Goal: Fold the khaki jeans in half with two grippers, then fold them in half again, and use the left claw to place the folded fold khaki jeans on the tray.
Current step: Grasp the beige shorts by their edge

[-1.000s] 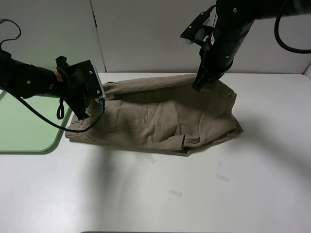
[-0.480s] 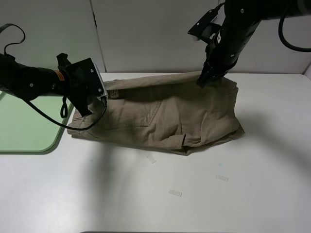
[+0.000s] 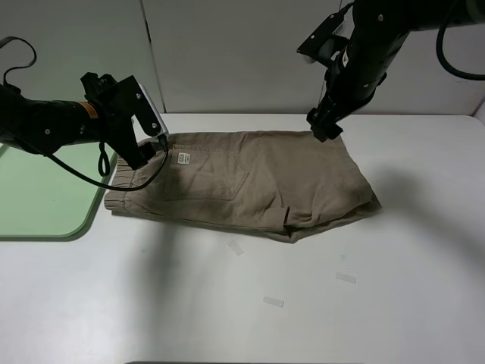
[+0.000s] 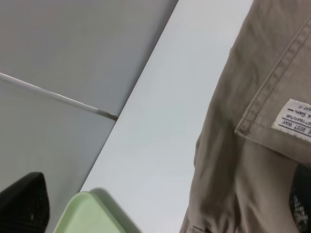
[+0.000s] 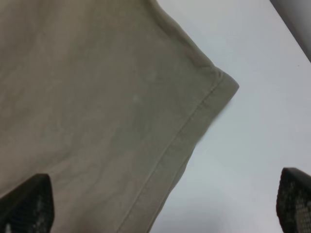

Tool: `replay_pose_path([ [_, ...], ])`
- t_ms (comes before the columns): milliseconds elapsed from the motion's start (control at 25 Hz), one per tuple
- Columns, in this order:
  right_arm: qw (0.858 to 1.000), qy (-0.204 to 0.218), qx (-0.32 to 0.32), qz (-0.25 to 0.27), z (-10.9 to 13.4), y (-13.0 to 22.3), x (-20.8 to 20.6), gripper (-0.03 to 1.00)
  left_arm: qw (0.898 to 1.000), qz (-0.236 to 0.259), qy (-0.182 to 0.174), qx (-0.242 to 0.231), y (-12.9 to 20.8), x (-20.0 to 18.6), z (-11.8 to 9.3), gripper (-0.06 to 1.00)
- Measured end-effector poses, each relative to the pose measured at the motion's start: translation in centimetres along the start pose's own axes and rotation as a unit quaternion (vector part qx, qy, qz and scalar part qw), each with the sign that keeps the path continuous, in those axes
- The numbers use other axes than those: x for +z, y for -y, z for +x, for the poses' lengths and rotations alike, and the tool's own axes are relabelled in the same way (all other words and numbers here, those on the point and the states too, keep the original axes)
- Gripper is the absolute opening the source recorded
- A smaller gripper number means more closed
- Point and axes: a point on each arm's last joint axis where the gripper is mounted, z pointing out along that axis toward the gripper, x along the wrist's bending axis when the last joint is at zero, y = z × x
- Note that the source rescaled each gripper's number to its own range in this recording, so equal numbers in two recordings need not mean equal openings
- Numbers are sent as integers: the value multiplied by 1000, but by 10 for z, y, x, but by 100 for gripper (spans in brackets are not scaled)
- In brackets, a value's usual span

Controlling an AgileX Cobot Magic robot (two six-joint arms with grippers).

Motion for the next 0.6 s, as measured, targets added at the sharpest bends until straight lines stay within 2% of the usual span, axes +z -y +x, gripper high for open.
replay_pose_path([
  [280,999,-30,32,6,5,1,0,100,1000,5,-1,-9,1,0,0,100],
  [440,998,-45,50,18,8,3,-1,100,997,44,13,-59,7,-3,-1,100],
  [600,995,-54,79,16,8,3,-10,100,989,73,20,-125,5,-15,4,100],
])
